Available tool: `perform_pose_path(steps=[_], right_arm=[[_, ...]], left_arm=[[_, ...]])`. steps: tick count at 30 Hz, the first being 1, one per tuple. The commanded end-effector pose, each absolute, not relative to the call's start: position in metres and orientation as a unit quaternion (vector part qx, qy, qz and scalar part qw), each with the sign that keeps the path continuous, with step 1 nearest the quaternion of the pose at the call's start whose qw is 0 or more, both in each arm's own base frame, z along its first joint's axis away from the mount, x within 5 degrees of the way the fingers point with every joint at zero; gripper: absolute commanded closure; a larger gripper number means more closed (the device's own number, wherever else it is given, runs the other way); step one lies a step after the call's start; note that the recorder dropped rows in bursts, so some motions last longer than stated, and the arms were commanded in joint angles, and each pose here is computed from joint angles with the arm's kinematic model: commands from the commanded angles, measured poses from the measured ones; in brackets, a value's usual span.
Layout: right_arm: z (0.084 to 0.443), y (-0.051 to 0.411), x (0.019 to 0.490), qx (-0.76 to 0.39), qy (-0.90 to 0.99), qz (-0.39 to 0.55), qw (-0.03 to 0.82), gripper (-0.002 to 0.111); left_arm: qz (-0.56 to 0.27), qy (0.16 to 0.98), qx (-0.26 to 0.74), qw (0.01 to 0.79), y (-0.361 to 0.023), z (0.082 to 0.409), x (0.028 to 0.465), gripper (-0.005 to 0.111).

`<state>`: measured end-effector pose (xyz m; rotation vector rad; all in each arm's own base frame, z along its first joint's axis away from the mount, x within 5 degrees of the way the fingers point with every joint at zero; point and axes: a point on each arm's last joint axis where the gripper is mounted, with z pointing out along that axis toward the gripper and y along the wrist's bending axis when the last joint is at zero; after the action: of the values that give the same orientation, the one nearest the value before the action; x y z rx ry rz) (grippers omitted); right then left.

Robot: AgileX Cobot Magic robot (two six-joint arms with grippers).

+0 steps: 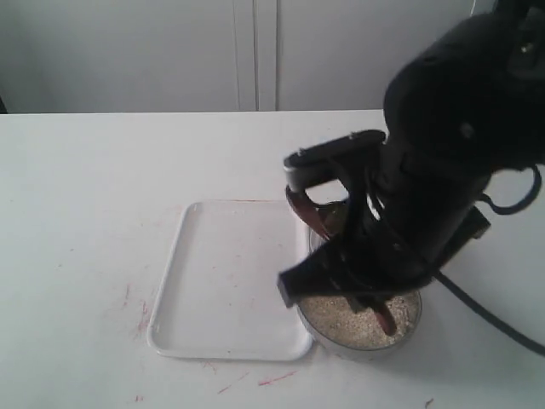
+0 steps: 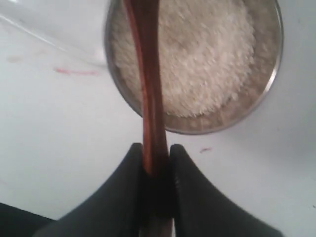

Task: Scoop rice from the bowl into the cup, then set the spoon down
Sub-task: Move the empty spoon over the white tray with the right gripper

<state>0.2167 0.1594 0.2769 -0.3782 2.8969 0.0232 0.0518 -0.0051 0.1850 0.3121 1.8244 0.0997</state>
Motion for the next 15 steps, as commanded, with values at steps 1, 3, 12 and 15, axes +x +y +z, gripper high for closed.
perform_pose_path(steps=[1,3,12,15], right_arm=[[0.3,0.191,0.25,-0.083,0.985,0.059,0.139,0.108],[0.296,0.215,0.274,-0.053,0.984,0.096,0.143,0.108],[0.229,0.263,0.318,0.01,0.988,0.131,0.08,0.108],[0.212,0.263,0.319,0.015,0.993,0.109,0.052,0.108]], left_arm=[[0.036,0.804,0.136,0.577,-0.005,0.178,0.051,0.092],[0.036,0.804,0.136,0.577,-0.005,0.178,0.051,0.092],[0.036,0.804,0.136,0.577,-0.005,0.178,0.051,0.092],[0.036,0.804,0.136,0.577,-0.005,0.178,0.051,0.092]])
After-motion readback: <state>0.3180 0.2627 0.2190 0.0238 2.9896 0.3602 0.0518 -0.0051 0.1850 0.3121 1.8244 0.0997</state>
